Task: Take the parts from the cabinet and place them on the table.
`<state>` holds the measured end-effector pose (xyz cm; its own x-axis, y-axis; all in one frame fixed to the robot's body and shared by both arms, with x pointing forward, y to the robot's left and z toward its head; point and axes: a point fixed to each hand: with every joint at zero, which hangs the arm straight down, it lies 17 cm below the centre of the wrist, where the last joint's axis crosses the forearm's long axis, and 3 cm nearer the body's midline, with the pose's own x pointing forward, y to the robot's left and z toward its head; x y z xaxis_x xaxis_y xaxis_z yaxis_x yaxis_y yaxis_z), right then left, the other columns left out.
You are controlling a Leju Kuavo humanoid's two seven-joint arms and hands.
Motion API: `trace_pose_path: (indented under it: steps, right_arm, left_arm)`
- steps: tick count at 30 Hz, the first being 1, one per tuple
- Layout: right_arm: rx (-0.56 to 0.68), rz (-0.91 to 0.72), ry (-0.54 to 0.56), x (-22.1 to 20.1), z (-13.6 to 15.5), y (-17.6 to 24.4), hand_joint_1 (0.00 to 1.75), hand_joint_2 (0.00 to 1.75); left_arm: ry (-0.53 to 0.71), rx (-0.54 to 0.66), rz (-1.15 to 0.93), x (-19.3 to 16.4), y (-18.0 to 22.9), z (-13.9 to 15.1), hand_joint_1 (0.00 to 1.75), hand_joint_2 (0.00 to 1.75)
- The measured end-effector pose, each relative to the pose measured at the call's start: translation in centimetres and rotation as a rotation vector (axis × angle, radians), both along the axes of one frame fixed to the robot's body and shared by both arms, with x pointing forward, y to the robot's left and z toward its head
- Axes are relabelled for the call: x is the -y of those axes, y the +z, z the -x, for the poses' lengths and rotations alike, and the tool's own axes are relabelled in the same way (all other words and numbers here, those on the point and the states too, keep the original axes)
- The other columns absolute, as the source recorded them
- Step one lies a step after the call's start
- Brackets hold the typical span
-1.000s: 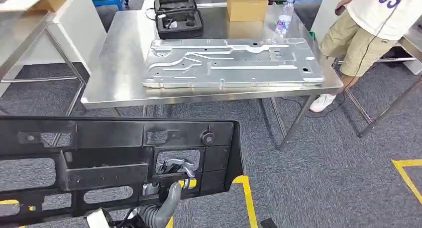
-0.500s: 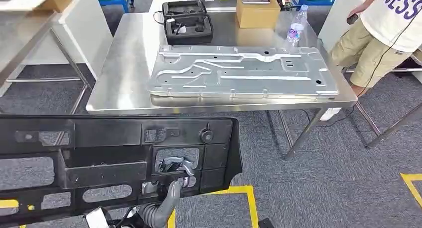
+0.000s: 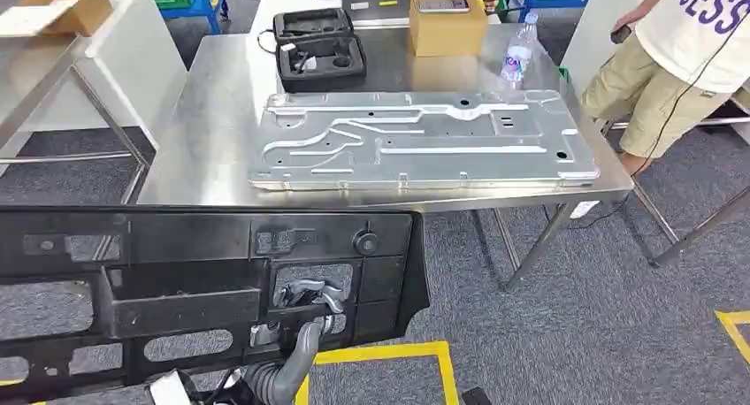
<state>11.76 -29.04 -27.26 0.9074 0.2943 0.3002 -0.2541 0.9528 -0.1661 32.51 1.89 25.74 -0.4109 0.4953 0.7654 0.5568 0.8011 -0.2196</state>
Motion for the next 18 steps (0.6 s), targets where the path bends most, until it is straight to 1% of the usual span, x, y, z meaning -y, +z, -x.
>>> trace_pose_path:
  steps: [7, 18]
  right_arm:
    - [0.007, -0.004, 0.003, -0.28, -0.46, 0.09, 0.0, 0.0]
    - [-0.002, -0.003, 0.008, -0.31, 0.1, -0.02, 0.0, 0.0]
  left_arm:
    - [0.0, 0.008, 0.001, -0.03, 0.29, -0.02, 1.75, 1.75]
    - [0.0, 0.008, 0.001, -0.02, 0.28, 0.09, 1.75, 1.75]
